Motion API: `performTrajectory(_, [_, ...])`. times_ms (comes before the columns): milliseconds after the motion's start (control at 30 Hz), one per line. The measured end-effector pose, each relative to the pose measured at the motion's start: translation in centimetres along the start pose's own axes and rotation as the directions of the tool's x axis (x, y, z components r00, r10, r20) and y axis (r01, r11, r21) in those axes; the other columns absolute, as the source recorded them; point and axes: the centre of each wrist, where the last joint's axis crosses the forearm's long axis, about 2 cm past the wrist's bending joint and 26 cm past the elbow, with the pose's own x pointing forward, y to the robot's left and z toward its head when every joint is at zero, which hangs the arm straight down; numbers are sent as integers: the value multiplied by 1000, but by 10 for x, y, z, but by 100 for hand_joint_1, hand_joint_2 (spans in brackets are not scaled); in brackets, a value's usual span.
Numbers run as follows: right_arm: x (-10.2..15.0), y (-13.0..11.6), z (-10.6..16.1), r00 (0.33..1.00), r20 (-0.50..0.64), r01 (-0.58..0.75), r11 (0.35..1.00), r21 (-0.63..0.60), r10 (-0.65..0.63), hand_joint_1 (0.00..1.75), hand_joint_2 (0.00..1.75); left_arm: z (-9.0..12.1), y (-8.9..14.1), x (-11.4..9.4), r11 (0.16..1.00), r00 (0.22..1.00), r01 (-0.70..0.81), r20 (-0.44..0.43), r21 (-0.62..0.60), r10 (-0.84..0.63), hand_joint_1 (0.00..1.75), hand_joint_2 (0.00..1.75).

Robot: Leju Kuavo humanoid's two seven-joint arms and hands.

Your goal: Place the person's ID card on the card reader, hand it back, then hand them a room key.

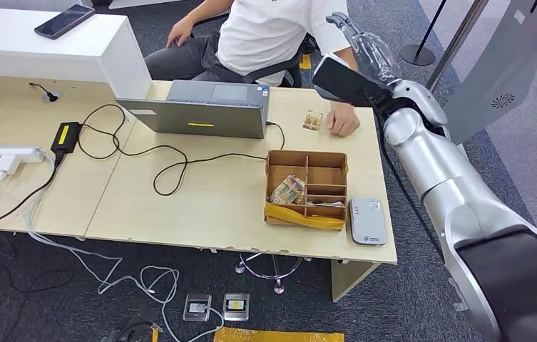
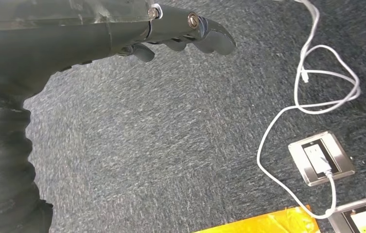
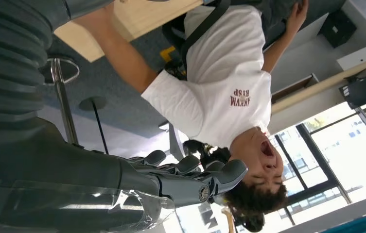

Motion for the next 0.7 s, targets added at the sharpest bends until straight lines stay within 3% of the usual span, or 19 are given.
performTrajectory(400, [-20,72,62,973,-94,215,975,62,-209,0,175,6,-3,-9,1000,1000,-22,-22,14,22,0,175])
performTrajectory(700, [-33,111,118,953,-169,272,955,116,-251,0,175,7,-4,-11,1000,1000,-16,-21,8,16,0,175])
